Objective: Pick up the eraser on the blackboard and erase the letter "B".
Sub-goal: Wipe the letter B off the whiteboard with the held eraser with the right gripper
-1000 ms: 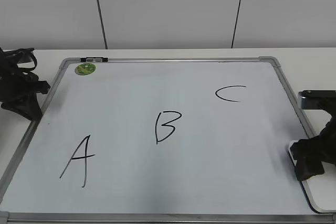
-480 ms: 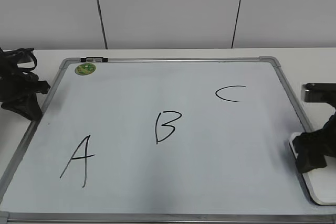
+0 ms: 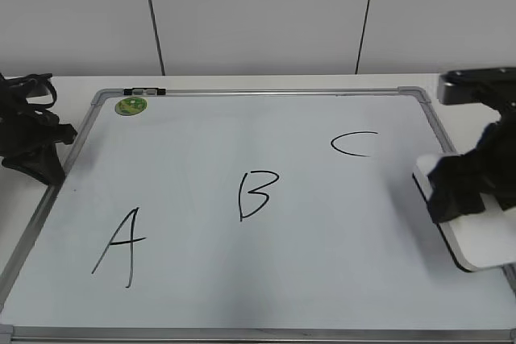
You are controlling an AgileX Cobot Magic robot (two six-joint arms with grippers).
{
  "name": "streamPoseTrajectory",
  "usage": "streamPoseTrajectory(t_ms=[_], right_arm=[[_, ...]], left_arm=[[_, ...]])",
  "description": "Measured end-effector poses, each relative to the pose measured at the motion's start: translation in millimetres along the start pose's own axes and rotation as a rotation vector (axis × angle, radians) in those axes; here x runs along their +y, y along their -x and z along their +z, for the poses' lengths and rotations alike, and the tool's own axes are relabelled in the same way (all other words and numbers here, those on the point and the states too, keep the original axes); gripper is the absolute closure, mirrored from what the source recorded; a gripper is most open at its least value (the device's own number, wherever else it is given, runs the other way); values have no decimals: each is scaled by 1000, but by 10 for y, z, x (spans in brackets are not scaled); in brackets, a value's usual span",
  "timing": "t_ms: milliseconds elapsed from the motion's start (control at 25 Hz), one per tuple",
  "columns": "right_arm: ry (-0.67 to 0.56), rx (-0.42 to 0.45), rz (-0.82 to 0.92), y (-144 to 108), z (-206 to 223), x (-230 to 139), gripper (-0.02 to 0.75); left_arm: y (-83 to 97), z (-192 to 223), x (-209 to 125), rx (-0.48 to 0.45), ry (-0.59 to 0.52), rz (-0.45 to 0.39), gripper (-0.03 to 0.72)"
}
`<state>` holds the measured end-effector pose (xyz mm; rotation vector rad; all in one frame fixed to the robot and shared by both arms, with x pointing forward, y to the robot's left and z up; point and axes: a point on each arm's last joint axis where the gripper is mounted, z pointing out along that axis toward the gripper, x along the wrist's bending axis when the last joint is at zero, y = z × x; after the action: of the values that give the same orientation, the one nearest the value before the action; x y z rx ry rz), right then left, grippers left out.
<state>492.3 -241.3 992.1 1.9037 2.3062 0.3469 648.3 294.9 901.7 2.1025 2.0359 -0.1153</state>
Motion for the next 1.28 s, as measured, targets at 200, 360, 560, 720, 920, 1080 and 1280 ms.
streamPoseTrajectory(t_ms=[200,360,560,720,920,1080,1280], right_arm=[[-4,40,-140,-422,-147,354,189],[-38,46,-229,-713,-101,640,189],[-70,44,-328,-1019,152,1072,189],[-85,46,-374,-1157,429,1310,189],[-118,46,-418,-1209,743,1448,189],[-126,46,-438,-1231,943,1499,189],[-133,48,-445,-1248,1115,1529,189]], left_arm=[[0,0,0,0,0,0,674],[0,0,0,0,0,0,675],[0,0,0,0,0,0,675],[2,0,-3,-3,-4,-1,675],[3,0,-5,-3,-5,-1,675],[3,0,-5,-3,-6,-1,675],[3,0,-7,-3,-7,-1,675]])
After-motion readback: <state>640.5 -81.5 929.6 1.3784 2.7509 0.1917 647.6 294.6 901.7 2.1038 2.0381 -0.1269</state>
